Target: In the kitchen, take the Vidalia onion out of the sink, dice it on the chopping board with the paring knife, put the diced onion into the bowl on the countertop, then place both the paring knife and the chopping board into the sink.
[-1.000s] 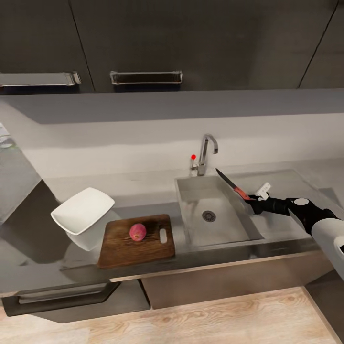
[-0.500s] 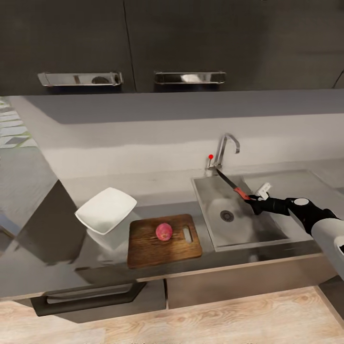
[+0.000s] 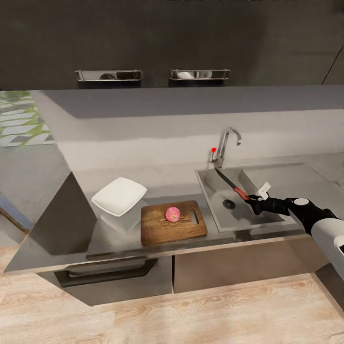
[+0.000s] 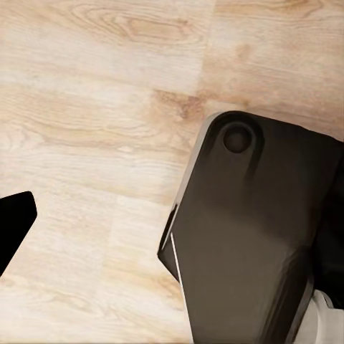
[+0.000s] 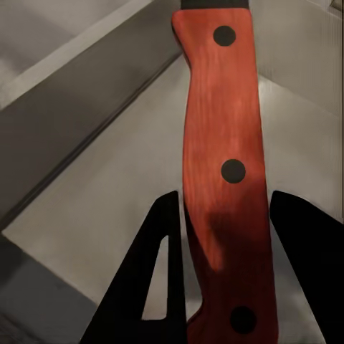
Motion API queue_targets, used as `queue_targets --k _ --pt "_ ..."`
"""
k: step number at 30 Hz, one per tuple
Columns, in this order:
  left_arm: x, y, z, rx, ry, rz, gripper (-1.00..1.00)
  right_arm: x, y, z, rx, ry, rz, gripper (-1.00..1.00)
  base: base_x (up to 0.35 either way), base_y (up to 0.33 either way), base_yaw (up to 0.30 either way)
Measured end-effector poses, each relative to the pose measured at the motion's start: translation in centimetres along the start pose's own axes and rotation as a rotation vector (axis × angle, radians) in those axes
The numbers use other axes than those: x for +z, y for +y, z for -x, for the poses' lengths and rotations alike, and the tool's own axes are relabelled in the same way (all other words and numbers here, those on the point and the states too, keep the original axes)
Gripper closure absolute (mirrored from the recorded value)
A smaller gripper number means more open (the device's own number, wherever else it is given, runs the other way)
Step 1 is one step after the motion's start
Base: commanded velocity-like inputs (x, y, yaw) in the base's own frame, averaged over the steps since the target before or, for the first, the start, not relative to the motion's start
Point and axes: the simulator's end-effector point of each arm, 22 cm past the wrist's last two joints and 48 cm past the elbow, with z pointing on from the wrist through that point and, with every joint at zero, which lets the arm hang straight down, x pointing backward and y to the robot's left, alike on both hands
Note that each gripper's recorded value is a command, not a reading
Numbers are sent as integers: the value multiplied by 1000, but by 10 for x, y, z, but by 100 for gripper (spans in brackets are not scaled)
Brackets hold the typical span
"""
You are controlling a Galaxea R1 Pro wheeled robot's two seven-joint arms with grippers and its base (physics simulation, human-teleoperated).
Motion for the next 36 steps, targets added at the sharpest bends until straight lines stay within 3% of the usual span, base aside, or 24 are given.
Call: queue_targets --k 5,19,25,29,31,33,34,36 --pt "0 0 0 1 0 0 -100 -1 -1 -1 1 1 -1 100 -20 0 7" --pt "-2 1 -3 4 12 3 -100 6 2 -4 10 2 8 100 -1 0 202" --pt "-3 2 -5 6 19 4 -100 19 12 7 102 -18 20 100 0 0 213" --pt "-4 3 -7 7 24 5 -100 24 14 11 111 -30 20 100 0 0 158" --pt "-4 2 -7 7 26 5 -100 24 11 9 107 -28 4 100 0 0 49" --pt "-5 1 -8 6 27 3 -100 21 -7 6 96 -33 -70 100 0 0 19" --pt "-5 0 -8 4 28 2 -100 17 -32 11 68 -67 -182 100 0 0 7" --pt "-5 -1 -9 4 30 2 -100 13 -47 19 33 -103 -255 100 0 0 4"
